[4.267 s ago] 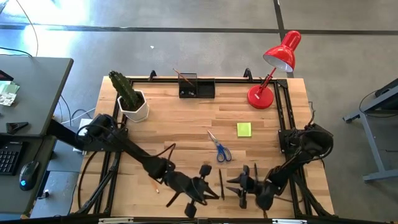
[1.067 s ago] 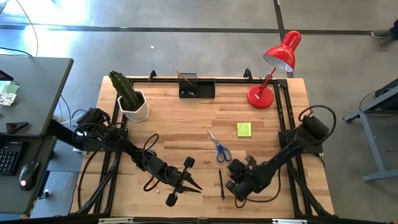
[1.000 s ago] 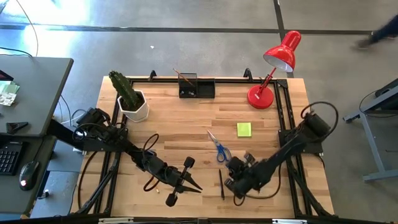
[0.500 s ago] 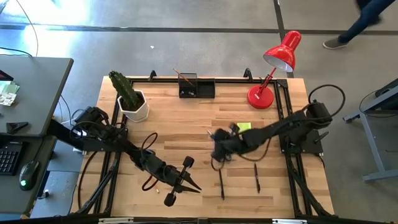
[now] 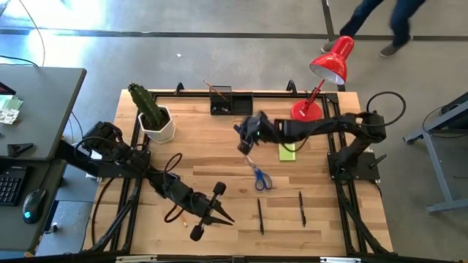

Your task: Pick and place office supplies into organizer

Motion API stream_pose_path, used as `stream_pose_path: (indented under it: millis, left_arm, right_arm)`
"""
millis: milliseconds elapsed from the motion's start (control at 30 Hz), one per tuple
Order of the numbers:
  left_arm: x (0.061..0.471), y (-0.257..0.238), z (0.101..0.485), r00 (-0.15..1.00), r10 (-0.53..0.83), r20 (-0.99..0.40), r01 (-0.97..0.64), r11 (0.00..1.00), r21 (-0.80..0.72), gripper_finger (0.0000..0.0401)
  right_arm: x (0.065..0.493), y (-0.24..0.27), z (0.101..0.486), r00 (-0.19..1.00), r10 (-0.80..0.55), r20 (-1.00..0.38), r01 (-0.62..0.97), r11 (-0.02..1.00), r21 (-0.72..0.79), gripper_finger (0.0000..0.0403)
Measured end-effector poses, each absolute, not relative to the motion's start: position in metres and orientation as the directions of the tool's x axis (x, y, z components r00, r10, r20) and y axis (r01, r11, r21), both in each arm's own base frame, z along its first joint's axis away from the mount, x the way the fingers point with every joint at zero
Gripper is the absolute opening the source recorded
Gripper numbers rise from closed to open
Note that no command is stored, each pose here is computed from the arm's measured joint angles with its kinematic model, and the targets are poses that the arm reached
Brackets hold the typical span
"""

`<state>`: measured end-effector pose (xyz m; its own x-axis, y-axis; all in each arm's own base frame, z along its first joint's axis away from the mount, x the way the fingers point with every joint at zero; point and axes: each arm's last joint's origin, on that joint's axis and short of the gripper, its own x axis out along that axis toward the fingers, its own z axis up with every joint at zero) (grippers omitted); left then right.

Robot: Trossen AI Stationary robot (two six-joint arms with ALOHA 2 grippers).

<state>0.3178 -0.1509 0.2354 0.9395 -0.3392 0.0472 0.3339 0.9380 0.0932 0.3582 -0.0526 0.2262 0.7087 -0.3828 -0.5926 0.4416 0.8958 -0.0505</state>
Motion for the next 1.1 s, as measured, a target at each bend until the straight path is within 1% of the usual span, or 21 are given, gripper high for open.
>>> stream_pose_path:
  millis: [133,267,467,667,900,1100]
  left_arm:
    - [0.318,-0.151,0.235,0.943,-0.33,0.043,0.323,0.939,0.122,0.003]
    - [0.318,-0.15,0.235,0.949,-0.312,0.041,0.303,0.942,0.145,0.003]
    - [0.322,-0.14,0.238,0.963,-0.258,0.071,0.241,0.952,0.19,0.003]
    - [0.33,-0.121,0.238,0.975,-0.21,0.077,0.194,0.965,0.178,0.003]
    - [0.332,-0.118,0.234,0.977,-0.209,0.032,0.201,0.964,0.173,0.0031]
    - [0.332,-0.118,0.229,0.978,-0.21,-0.019,0.21,0.962,0.176,0.0031]
  right_arm:
    - [0.363,-0.086,0.233,0.789,-0.359,-0.498,0.408,0.913,-0.011,0.0078]
    - [0.363,-0.114,0.233,0.829,-0.348,-0.438,0.369,0.929,-0.039,0.0078]
    - [0.36,-0.141,0.219,0.825,-0.326,-0.462,0.351,0.936,-0.032,0.0078]
    - [0.376,-0.154,0.22,0.822,-0.325,-0.468,0.327,0.942,-0.08,0.0078]
    - [0.392,-0.18,0.229,0.776,-0.363,-0.516,0.352,0.928,-0.122,0.0078]
    - [0.403,-0.194,0.215,0.759,-0.334,-0.559,0.331,0.937,-0.111,0.0078]
